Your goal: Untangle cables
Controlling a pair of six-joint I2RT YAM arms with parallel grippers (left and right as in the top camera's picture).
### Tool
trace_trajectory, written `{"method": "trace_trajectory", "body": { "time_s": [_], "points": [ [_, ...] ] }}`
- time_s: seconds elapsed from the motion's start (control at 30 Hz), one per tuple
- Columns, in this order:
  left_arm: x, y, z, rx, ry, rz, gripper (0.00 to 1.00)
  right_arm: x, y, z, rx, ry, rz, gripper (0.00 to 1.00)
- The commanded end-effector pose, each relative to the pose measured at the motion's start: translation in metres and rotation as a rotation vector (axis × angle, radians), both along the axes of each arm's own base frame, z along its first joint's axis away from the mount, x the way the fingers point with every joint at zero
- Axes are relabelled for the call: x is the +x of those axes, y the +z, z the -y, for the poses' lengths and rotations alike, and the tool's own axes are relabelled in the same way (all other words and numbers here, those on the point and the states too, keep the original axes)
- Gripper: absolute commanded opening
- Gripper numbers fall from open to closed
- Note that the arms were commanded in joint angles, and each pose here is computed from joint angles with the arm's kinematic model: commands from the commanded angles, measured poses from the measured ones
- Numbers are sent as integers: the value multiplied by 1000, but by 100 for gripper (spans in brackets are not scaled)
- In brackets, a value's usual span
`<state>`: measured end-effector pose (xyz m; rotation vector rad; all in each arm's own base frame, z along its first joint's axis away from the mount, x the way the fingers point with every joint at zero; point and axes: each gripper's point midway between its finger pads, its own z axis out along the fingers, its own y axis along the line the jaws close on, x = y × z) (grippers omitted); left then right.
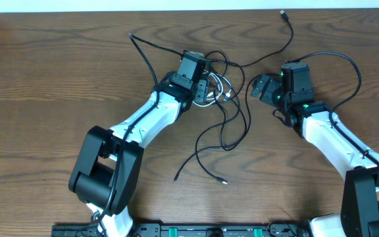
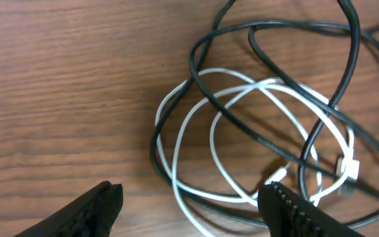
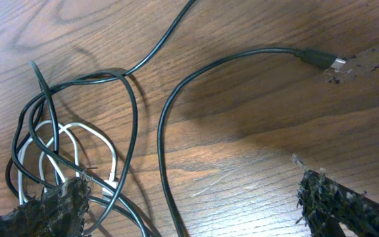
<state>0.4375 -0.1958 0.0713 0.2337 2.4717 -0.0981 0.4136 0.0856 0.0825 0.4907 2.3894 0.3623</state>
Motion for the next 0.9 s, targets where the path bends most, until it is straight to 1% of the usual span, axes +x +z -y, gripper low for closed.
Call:
{"method": "trace_trajectory", "body": {
  "time_s": [0.0, 0.2, 0.23, 0.33, 0.37, 0.43, 0.6, 0.7, 0.87],
  "points": [
    [6, -1, 2, -109, 128, -10, 70, 0, 0, -2, -7, 18, 2, 99],
    [7, -1, 3, -198, 241, -25, 70, 0, 1, -5, 6, 29, 3, 99],
    [7, -1, 3, -212, 258, -29, 73, 0, 1, -5, 6, 30, 3, 99],
    [6, -4, 7, -251, 281, -49, 92, 0, 1, -6, 9, 31, 3, 99],
    [7, -4, 9, -257, 277, -54, 94, 0, 1, -6, 9, 31, 3, 99],
    [10, -3, 11, -256, 275, -60, 95, 1, 2, -6, 9, 32, 7, 99],
    [22, 11, 18, -192, 230, -88, 96, 1, 3, -9, 23, 43, 11, 99],
    [30, 13, 20, -174, 233, -112, 96, 2, 3, -9, 24, 44, 13, 99],
    [36, 1, 24, -129, 231, -171, 97, 2, 4, -9, 25, 44, 16, 99]
  ]
}}
